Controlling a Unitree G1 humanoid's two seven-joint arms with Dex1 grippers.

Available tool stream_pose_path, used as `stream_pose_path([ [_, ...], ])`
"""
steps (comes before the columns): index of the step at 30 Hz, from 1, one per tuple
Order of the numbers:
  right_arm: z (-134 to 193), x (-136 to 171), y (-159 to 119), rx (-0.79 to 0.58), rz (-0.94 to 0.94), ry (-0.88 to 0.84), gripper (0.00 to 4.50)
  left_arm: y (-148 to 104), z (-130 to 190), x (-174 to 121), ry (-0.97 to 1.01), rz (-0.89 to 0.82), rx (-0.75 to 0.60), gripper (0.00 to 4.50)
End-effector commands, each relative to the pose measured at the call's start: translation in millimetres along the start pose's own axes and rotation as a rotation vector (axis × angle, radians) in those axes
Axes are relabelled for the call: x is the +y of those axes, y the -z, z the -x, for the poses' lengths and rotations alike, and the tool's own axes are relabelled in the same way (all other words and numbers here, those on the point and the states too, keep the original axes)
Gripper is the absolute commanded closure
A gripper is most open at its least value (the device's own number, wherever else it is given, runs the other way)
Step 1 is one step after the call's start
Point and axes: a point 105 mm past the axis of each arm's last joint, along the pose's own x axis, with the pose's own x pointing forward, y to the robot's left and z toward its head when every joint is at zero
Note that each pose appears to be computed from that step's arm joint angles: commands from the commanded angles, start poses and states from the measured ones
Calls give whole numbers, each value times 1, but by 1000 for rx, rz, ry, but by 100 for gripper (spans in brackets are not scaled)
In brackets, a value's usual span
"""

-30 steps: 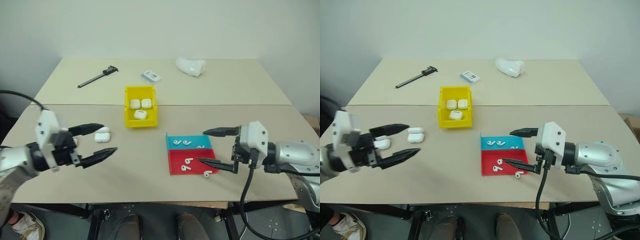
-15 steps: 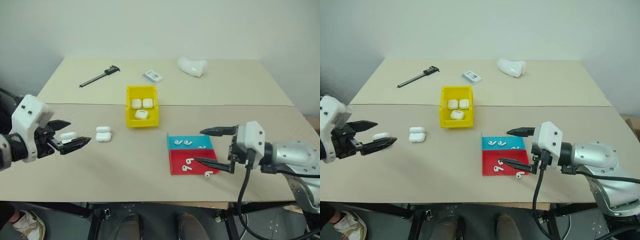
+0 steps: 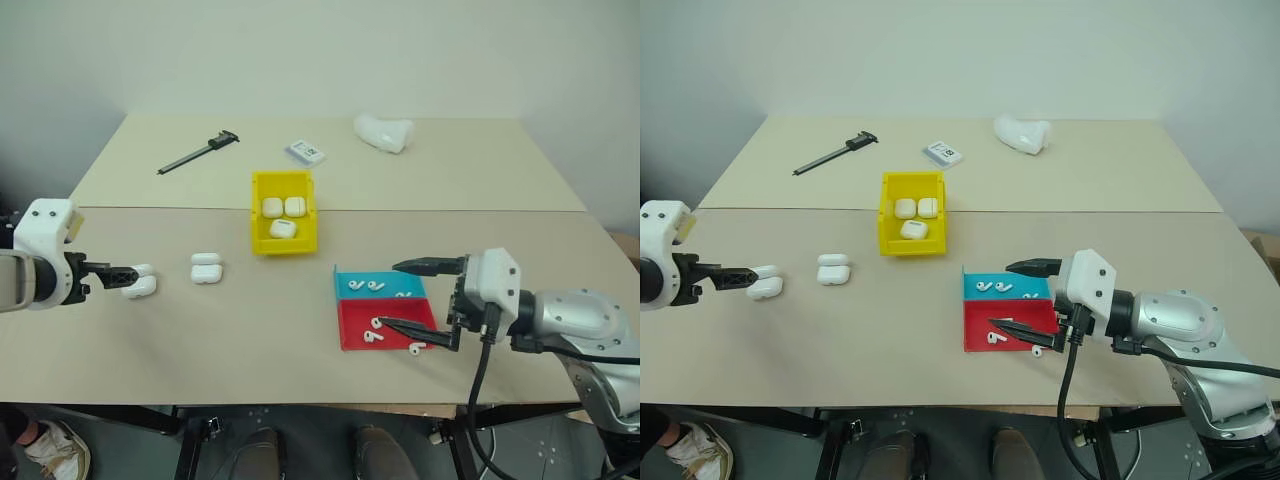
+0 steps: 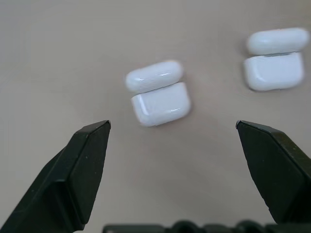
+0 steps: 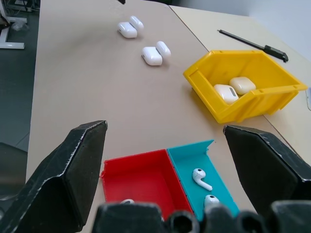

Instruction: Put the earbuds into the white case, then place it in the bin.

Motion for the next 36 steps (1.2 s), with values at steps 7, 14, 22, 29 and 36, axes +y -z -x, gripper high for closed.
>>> stream_pose_path([
  [7, 0, 3, -13, -35, 32, -4, 7, -18, -16, -15, -17, 36, -15, 0],
  [14, 1, 3, -14, -30, 41, -11, 7, -12, -35, -13, -94, 112, 31, 0],
  [22, 0, 3, -15, -28, 55, -13, 7, -6, -51, -21, -87, 167, 66, 0],
  [29, 2, 3, -16, -20, 62, -5, 7, -5, -61, -27, -83, 180, 101, 0],
  [36, 4, 4, -17, -13, 61, 7, 7, -3, -66, -27, -101, 166, 138, 0],
])
